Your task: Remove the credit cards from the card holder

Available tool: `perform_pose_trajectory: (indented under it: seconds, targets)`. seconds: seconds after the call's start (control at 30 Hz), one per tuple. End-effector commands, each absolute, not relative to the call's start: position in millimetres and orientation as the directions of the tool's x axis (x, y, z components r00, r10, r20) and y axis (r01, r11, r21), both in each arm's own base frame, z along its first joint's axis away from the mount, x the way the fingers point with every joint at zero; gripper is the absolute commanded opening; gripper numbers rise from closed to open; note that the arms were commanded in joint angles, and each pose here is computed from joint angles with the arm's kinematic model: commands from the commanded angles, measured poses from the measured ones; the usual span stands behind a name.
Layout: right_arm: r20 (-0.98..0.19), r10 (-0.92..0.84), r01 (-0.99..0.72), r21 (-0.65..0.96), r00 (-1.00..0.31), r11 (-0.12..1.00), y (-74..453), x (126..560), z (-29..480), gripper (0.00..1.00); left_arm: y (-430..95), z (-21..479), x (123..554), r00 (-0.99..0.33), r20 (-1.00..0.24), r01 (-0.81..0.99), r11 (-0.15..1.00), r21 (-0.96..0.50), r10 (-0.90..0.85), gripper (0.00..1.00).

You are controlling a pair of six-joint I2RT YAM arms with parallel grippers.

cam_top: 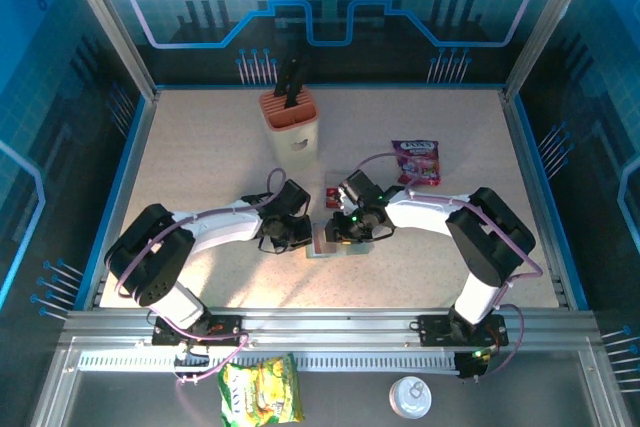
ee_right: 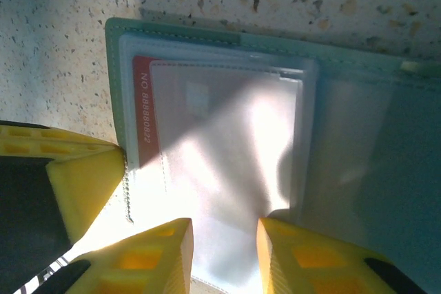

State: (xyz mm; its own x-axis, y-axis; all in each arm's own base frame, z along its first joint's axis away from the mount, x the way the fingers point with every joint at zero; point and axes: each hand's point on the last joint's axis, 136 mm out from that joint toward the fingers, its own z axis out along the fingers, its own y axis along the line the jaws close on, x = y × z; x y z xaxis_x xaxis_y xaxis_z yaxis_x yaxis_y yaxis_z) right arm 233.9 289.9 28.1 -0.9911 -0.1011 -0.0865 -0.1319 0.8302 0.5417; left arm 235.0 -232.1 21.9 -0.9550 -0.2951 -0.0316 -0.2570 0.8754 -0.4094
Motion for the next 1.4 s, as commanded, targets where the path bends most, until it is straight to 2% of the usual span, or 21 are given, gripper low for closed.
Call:
perform_pose_trajectory:
  seconds: [0.0,0.3,0.47,0.67,0.77,0.97,1.37]
  targets:
    - [-0.079,-0.096,-0.124,0.53,-0.992,0.839,281.2,231.0,27.1,0.31,-233.4,32.1,238.4,-0.96,-0.058,-0.227,0.886,-0.405,-0.273,0.0]
    - [-0.066,-0.072,-0.097,0.571,-0.995,0.815,280.3,229.1,26.3,0.31,-242.9,49.2,241.4,-0.959,-0.065,-0.215,0.861,-0.46,-0.275,0.01]
    - [-0.06,-0.06,-0.084,0.585,-0.996,0.807,279.8,228.5,25.7,0.31,-252.3,62.1,245.3,-0.957,-0.075,-0.204,0.832,-0.515,-0.281,0.15]
    - [-0.049,-0.038,-0.06,0.611,-0.998,0.789,279.1,229.3,25.2,0.31,-265.8,64.9,246.3,-0.955,-0.044,-0.215,0.784,-0.582,-0.295,0.22]
    - [-0.036,-0.024,-0.041,0.63,-0.999,0.776,277.7,228.6,23.8,0.31,-268.6,61.5,246.7,-0.952,-0.028,-0.23,0.773,-0.591,-0.305,0.29]
    - [-0.017,0.007,-0.006,0.664,-1.0,0.748,275.7,229.3,22.5,0.31,-275.2,52.1,247.6,-0.949,0.007,-0.254,0.754,-0.605,-0.314,0.29]
    - [-0.001,0.023,0.016,0.693,-1.0,0.72,274.8,228.7,22.8,0.3,-266.2,30.8,242.0,-0.94,0.042,-0.306,0.786,-0.538,-0.337,0.25]
